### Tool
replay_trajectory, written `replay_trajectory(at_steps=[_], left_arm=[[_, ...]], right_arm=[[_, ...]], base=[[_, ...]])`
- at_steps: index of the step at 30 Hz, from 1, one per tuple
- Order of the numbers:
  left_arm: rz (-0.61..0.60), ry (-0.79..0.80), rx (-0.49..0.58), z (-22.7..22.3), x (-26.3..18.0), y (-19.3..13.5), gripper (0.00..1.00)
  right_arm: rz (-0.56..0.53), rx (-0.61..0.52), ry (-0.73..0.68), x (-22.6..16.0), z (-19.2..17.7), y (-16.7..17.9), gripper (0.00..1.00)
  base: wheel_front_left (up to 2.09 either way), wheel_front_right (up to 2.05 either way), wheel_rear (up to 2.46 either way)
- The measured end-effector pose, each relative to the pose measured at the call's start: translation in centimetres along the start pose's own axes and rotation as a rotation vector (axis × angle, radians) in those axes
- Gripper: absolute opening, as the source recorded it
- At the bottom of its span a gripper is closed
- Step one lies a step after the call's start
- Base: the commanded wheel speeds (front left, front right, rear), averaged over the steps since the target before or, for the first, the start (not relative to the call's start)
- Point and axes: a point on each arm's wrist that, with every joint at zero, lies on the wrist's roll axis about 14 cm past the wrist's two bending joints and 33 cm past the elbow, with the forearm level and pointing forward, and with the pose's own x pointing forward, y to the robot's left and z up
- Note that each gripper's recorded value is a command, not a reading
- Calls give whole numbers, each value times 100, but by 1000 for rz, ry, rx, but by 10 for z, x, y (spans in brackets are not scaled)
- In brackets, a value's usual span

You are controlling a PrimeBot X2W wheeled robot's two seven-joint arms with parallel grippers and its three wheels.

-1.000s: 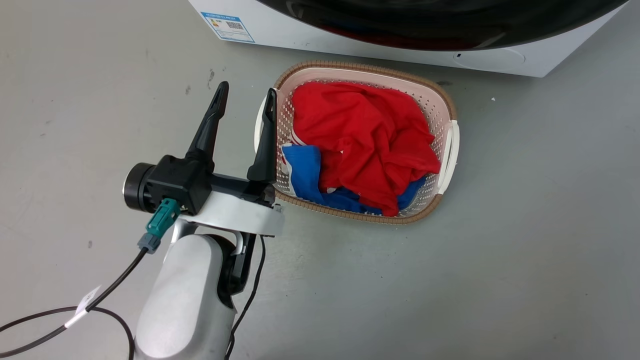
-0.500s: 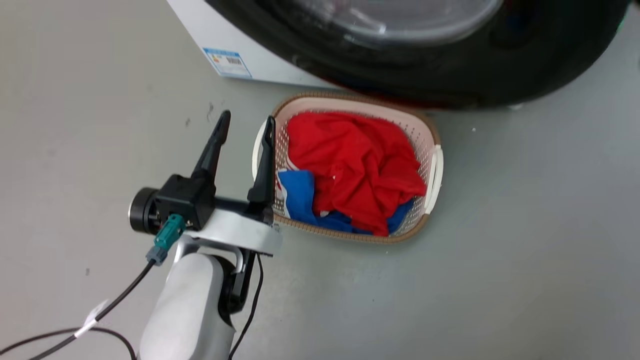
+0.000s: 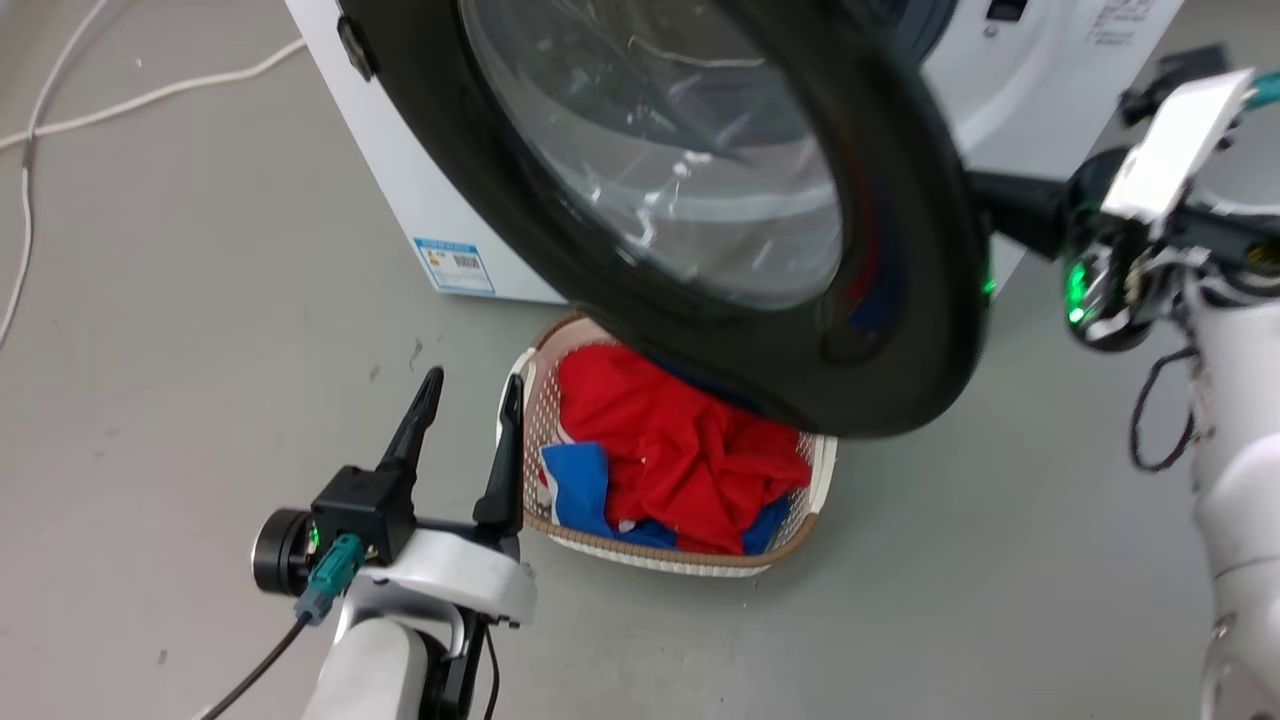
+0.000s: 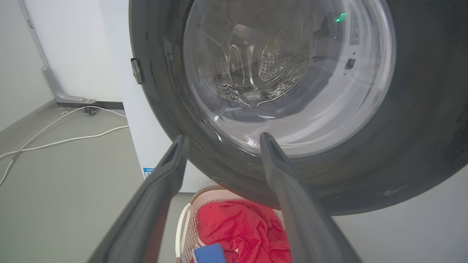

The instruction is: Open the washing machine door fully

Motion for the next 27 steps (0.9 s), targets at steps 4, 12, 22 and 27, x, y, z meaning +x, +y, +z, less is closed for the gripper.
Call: replay_trajectory(at_steps=[4, 12, 22, 27], left_arm=[[-3, -2, -6, 3, -12, -2, 100], [0, -10, -11, 8, -30, -2, 100], [5, -11, -23, 8, -37, -2, 100], [0, -9, -24, 8, -37, -5, 100]], right_arm=[[33, -22, 32, -4, -28, 9, 0], [100, -36, 105, -3, -78, 21, 0], [139, -27, 119, -4, -104, 21, 0], [159, -12, 28, -12, -96, 20, 0]], base=[[0, 0, 0], [0, 0, 0], [0, 0, 0], [0, 0, 0]])
